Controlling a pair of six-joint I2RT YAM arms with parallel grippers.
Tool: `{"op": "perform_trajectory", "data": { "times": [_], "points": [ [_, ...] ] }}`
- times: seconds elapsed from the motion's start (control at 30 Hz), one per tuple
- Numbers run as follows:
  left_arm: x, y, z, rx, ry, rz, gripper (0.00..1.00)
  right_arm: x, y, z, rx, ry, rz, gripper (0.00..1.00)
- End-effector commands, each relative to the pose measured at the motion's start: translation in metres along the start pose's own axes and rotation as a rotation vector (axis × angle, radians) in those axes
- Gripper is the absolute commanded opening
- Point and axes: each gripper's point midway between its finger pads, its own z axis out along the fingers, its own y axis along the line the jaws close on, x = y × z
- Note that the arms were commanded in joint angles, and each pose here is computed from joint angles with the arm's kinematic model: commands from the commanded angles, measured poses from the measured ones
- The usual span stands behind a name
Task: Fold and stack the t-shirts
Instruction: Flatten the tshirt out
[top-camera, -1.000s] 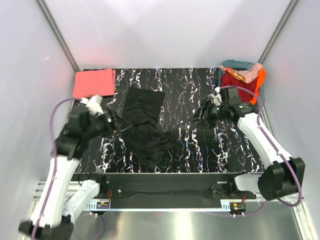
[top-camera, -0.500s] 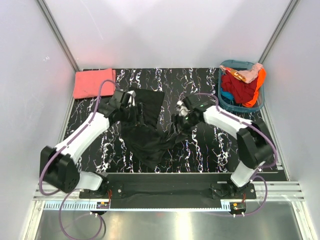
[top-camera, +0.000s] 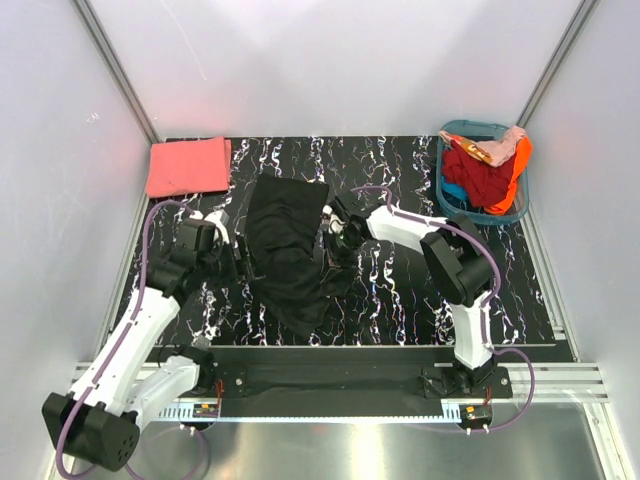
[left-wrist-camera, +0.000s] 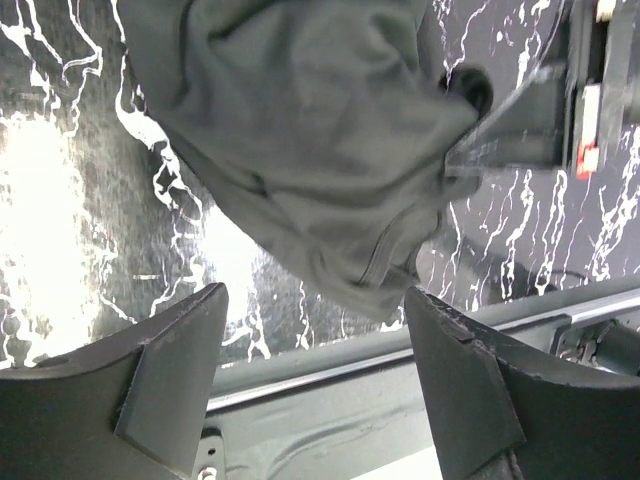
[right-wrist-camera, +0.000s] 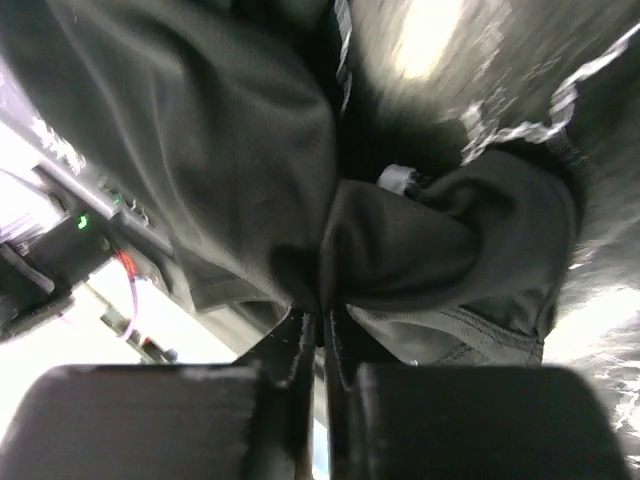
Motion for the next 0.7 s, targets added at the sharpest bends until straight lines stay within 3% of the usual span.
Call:
{"op": "perform_trajectory", "data": {
  "times": [0.0, 0.17, 0.2, 0.23, 0.27, 0.3, 0.37, 0.47, 0.53, 0.6, 0.63, 0.67],
  "points": [
    [0.004, 0.0, -0.006, 0.02, -0.012, 0.013, 0.77, -0.037, -0.011, -0.021, 0.102, -0.117, -0.02, 0.0],
    [0.008, 0.0, -0.002, 0.027, 0.006, 0.006, 0.77, -0.07, -0.07, -0.089, 0.189, -0.282, 0.152, 0.0],
    [0.007, -0.002, 0.001, 0.03, 0.01, 0.007, 0.77, -0.069, -0.094, -0.107, 0.236, -0.29, 0.204, 0.04],
    [0.006, -0.001, 0.005, 0.022, 0.021, 0.008, 0.77, -0.068, -0.103, -0.117, 0.275, -0.292, 0.17, 0.18],
    [0.004, -0.002, 0.008, 0.02, 0.026, 0.015, 0.77, -0.071, -0.114, -0.133, 0.357, -0.33, 0.153, 0.54],
    [-0.001, -0.004, 0.011, 0.019, 0.019, 0.023, 0.78, -0.063, -0.118, -0.14, 0.402, -0.307, 0.116, 0.69],
    [-0.01, -0.004, 0.022, -0.013, 0.032, 0.04, 0.79, -0.055, -0.111, -0.151, 0.398, -0.314, 0.095, 0.86],
    [-0.032, -0.01, 0.033, -0.03, 0.012, 0.065, 0.79, -0.03, -0.086, -0.145, 0.313, -0.266, 0.053, 0.84],
    [-0.038, -0.01, 0.049, -0.044, 0.044, 0.071, 0.79, -0.005, -0.064, -0.128, 0.289, -0.231, -0.036, 0.77],
    [-0.044, -0.02, 0.062, -0.011, 0.08, 0.072, 0.77, 0.009, -0.05, -0.114, 0.259, -0.221, -0.084, 0.61],
    [-0.046, -0.024, 0.065, 0.001, 0.089, 0.071, 0.76, 0.024, -0.053, -0.104, 0.255, -0.199, -0.064, 0.43],
    [-0.046, -0.031, 0.068, 0.035, 0.103, 0.07, 0.76, 0.027, -0.049, -0.099, 0.22, -0.196, -0.05, 0.41]
  ]
}}
